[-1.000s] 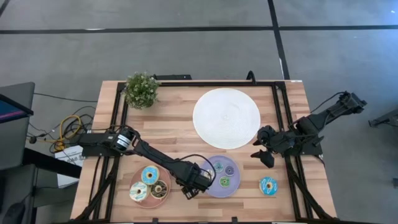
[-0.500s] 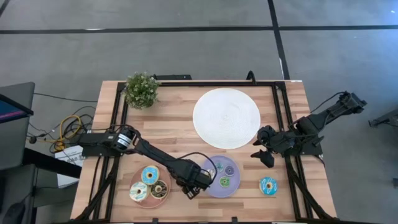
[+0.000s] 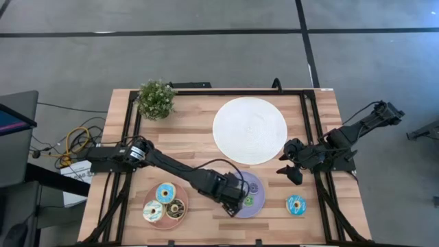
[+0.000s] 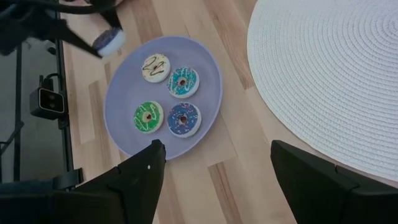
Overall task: Pick & Place donuts
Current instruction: Put the small purple donut on the purple plate, then put the big light blue donut on the pink plate
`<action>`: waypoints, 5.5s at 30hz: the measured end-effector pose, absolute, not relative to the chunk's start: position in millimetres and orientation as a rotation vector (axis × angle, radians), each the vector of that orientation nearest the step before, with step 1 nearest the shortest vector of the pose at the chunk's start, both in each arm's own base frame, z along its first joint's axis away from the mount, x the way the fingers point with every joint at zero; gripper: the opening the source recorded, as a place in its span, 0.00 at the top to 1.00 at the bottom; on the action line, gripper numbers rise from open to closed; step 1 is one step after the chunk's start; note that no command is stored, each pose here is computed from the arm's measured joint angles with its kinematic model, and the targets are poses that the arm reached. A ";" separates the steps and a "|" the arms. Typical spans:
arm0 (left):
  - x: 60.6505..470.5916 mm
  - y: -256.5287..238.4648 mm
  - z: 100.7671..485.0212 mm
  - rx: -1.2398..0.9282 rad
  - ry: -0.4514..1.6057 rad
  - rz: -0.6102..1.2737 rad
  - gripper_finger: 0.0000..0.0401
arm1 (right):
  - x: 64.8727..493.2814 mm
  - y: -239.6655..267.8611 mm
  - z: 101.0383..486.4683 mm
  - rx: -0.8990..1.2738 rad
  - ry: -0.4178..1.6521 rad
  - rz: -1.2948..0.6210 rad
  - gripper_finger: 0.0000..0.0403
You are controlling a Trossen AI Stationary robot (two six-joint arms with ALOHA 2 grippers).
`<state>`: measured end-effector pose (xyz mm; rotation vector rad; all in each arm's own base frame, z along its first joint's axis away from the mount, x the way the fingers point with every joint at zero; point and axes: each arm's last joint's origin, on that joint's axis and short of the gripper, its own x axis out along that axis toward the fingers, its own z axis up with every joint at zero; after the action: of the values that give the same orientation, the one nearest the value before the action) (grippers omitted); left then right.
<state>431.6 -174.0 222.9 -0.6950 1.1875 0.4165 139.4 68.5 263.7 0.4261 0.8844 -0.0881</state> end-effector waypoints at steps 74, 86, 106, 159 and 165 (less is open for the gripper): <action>481.6 -165.6 209.1 -0.801 1.041 0.294 0.25 | 139.3 68.7 263.7 0.412 0.889 -0.075 0.30; 480.5 -175.8 210.5 -0.813 0.980 0.330 0.25 | 139.3 68.7 263.7 0.412 0.889 -0.074 0.30; 485.3 -186.9 187.2 -0.952 0.981 0.164 0.38 | 139.3 68.7 263.7 0.420 0.889 -0.078 0.30; 484.3 -182.0 186.3 -0.979 0.986 0.230 0.41 | 138.8 69.9 263.5 0.437 0.914 -0.042 0.30; 483.5 -181.2 185.5 -0.964 0.983 0.252 0.41 | 138.8 70.0 263.5 0.439 0.915 -0.041 0.30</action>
<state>483.5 -181.2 185.5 -0.9638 0.9831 0.2521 138.8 70.0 263.5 0.4389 0.9147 -0.0409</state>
